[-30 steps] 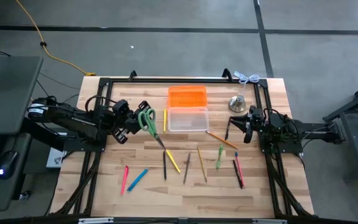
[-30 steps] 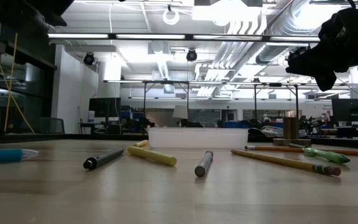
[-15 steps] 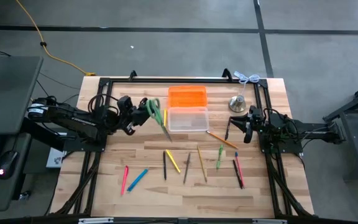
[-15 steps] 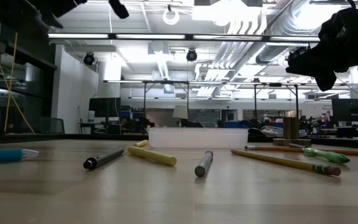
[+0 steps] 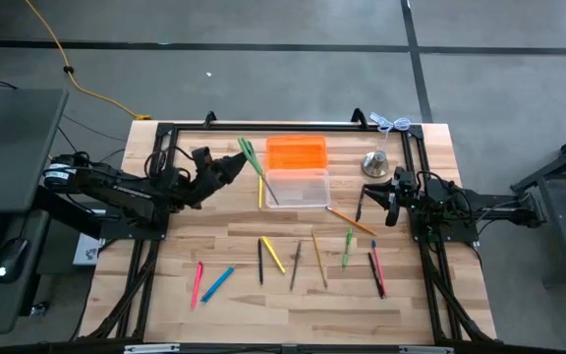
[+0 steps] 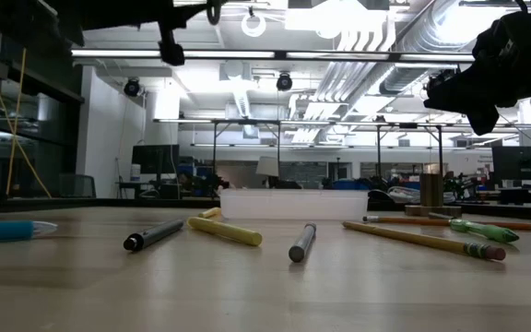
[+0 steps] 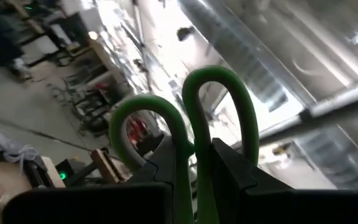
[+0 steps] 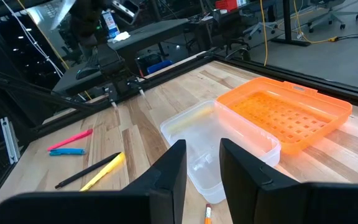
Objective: Pick & place school supplies into a supply box
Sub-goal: Put the green scissors into the orange supply box
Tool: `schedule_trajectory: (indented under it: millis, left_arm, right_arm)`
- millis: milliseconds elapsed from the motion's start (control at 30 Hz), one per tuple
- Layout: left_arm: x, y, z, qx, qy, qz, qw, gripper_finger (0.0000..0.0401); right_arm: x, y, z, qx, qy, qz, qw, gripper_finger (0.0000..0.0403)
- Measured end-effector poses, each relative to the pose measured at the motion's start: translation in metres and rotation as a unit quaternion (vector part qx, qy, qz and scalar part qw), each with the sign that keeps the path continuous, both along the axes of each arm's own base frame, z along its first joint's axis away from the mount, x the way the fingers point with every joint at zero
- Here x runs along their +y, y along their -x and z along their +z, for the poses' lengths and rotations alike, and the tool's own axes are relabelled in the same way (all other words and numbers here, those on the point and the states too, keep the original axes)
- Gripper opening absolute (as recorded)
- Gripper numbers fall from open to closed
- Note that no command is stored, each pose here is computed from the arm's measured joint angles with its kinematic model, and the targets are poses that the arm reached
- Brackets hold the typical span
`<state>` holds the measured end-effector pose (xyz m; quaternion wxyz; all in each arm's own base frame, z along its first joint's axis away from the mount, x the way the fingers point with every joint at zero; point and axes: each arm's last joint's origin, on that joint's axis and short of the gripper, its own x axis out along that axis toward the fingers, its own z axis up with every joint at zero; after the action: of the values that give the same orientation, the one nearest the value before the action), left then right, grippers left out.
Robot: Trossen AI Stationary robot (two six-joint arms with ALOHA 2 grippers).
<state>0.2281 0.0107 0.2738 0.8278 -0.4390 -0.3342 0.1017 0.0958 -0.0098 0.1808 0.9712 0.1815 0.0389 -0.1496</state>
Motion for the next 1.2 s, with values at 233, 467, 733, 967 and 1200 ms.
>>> schedule_trajectory:
  millis: [233,467,733,967,1200]
  left_arm:
    - [0.003,0.001,-0.002,-0.023,0.078,0.028,0.996,0.0088]
    - [0.004,0.001,-0.003,-0.03,0.096,0.038,0.994,0.0088]
    - [0.004,0.001,-0.003,-0.029,0.094,0.035,0.995,0.0088]
    - [0.003,-0.003,-0.009,0.019,0.072,0.025,0.997,0.0088]
    - [0.002,-0.016,-0.01,0.104,0.06,0.026,0.992,0.0088]
  right_arm:
    - [0.0,0.0,0.0,0.0,0.0,0.0,1.0,0.0074]
    - [0.0,0.0,0.0,0.0,0.0,0.0,1.0,0.0074]
    - [0.0,0.0,0.0,0.0,0.0,0.0,1.0,0.0074]
    - [0.0,0.0,0.0,0.0,0.0,0.0,1.0,0.0074]
    - [0.0,0.0,0.0,0.0,0.0,0.0,1.0,0.0074]
